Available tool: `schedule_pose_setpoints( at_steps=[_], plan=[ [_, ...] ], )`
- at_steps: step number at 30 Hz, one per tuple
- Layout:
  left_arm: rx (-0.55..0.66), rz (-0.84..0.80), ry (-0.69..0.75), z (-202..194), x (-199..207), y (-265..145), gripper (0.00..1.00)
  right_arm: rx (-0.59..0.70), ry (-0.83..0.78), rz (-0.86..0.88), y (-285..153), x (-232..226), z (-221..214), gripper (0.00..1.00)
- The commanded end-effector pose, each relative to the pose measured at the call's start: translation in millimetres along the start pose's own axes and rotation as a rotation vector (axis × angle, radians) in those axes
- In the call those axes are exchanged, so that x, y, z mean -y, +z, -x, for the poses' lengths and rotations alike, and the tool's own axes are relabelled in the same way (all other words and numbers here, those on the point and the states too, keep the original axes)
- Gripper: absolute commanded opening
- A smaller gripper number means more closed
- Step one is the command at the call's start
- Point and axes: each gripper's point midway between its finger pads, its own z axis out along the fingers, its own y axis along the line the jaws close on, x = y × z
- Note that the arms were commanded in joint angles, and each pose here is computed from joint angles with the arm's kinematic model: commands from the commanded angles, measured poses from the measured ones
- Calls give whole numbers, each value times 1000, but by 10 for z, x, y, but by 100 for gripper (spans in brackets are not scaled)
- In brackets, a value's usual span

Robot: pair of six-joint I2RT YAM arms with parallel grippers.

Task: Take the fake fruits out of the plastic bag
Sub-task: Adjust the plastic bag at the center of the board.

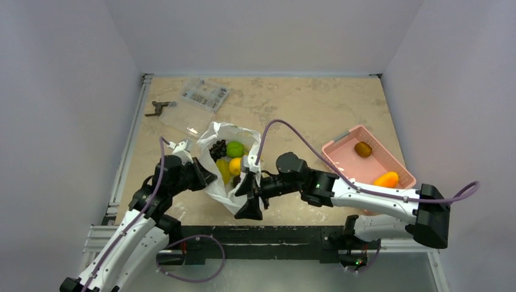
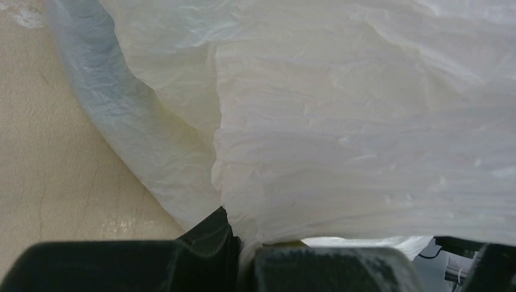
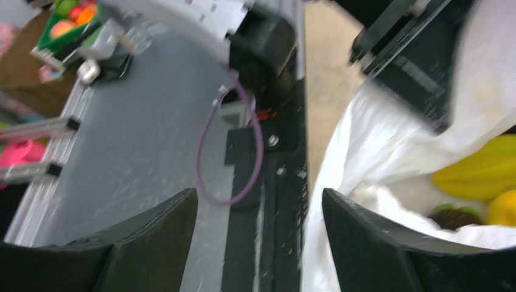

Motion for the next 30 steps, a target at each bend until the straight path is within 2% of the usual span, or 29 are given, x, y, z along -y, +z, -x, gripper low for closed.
schedule_pose_setpoints(
  at_steps=[1, 3, 4, 8, 12, 15, 20, 24, 27, 30],
  plan=[
    [24, -44, 30, 98, 117, -38, 0, 174, 1, -197, -68, 222, 652, 67],
    [17, -46, 3, 54, 98, -26, 0, 260, 14, -341, -113, 475, 836, 46],
    [15, -45, -9, 39, 90, -19, 0, 277, 23, -370, -79, 551, 874, 38],
    [3, -65, -45, 6, 119, 6, 0, 272, 67, -483, 151, 921, 840, 19],
    [-10, -90, -76, -47, 137, 40, 0, 237, 125, -648, 335, 1417, 525, 14],
    [-21, -77, -93, -108, 74, 78, 0, 174, 180, -750, 390, 1689, 88, 4],
    [-15, -57, -113, -239, -89, 142, 0, 112, 206, -774, 251, 1612, -538, 3],
    [-48, -34, -117, -377, -206, 186, 0, 73, 236, -803, 138, 1633, -884, 10],
    [-55, -21, -122, -428, -263, 207, 0, 41, 234, -824, 145, 1670, -930, 13],
    [-55, -23, -126, -439, -266, 205, 0, 60, 201, -827, 111, 1643, -736, 19]
  ],
)
